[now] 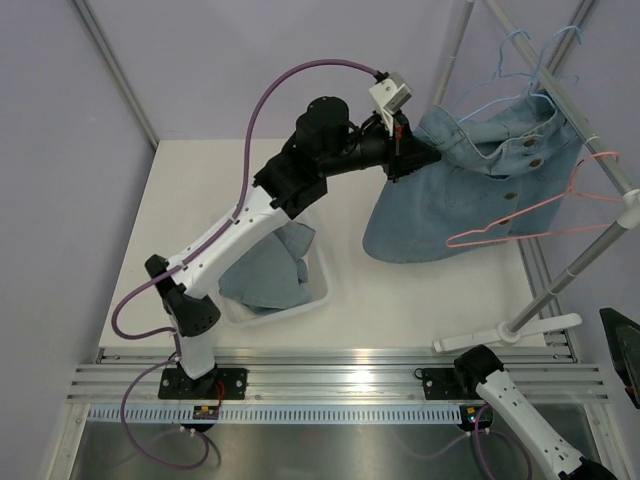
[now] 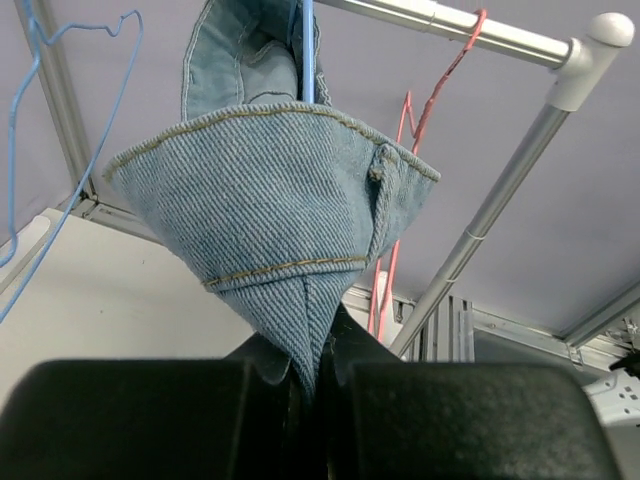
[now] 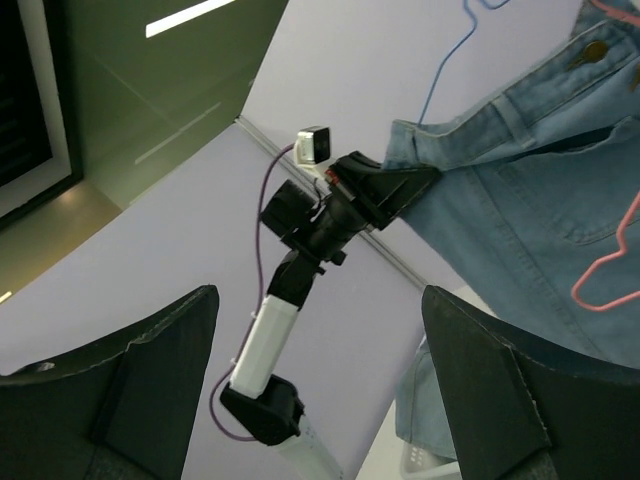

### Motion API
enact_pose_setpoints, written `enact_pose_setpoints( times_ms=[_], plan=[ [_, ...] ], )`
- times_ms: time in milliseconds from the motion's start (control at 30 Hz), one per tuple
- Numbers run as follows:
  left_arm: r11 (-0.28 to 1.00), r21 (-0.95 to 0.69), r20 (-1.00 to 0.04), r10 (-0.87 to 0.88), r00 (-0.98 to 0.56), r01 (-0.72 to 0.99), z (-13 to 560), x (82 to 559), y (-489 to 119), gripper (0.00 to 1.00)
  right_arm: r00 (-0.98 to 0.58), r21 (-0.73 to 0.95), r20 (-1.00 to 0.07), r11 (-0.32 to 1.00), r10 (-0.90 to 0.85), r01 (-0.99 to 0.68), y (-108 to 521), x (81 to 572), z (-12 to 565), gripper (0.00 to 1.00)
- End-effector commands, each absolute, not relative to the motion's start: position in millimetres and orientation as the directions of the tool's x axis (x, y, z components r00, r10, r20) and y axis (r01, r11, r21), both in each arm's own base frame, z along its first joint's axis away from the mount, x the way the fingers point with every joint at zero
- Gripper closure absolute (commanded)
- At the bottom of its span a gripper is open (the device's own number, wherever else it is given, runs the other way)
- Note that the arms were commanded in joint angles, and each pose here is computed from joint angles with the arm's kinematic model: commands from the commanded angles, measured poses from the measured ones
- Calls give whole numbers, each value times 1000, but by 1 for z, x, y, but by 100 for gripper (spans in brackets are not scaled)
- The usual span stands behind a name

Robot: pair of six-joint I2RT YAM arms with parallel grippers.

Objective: Remove the skirt from the hanger

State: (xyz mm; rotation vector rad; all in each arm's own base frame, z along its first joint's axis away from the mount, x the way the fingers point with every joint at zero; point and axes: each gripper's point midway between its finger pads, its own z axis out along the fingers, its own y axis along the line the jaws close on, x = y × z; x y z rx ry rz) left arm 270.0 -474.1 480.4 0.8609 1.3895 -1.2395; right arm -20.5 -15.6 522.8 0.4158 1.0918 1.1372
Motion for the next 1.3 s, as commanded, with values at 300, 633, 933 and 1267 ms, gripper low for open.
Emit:
enact_pose_setpoints(
  times_ms=[300, 633, 933, 1267],
  plan=[
    [270, -74, -970, -243, -6, 960, 554, 203, -356, 100, -82, 732, -651, 595, 755, -333, 44, 97, 486, 9],
    [283, -79, -973, -232, -12, 956, 543, 168, -310, 100, -119, 707, -690, 631, 714, -320, 70, 136, 485, 8],
    [399, -271, -962, -156, -226, 876, 485, 166, -283, 100, -277, 684, -724, 609, 631, -401, 123, 163, 494, 9],
    [464, -351, -927, -51, -371, 814, 439, 153, -262, 100, -396, 708, -704, 544, 589, -450, 168, 193, 490, 19]
  ],
)
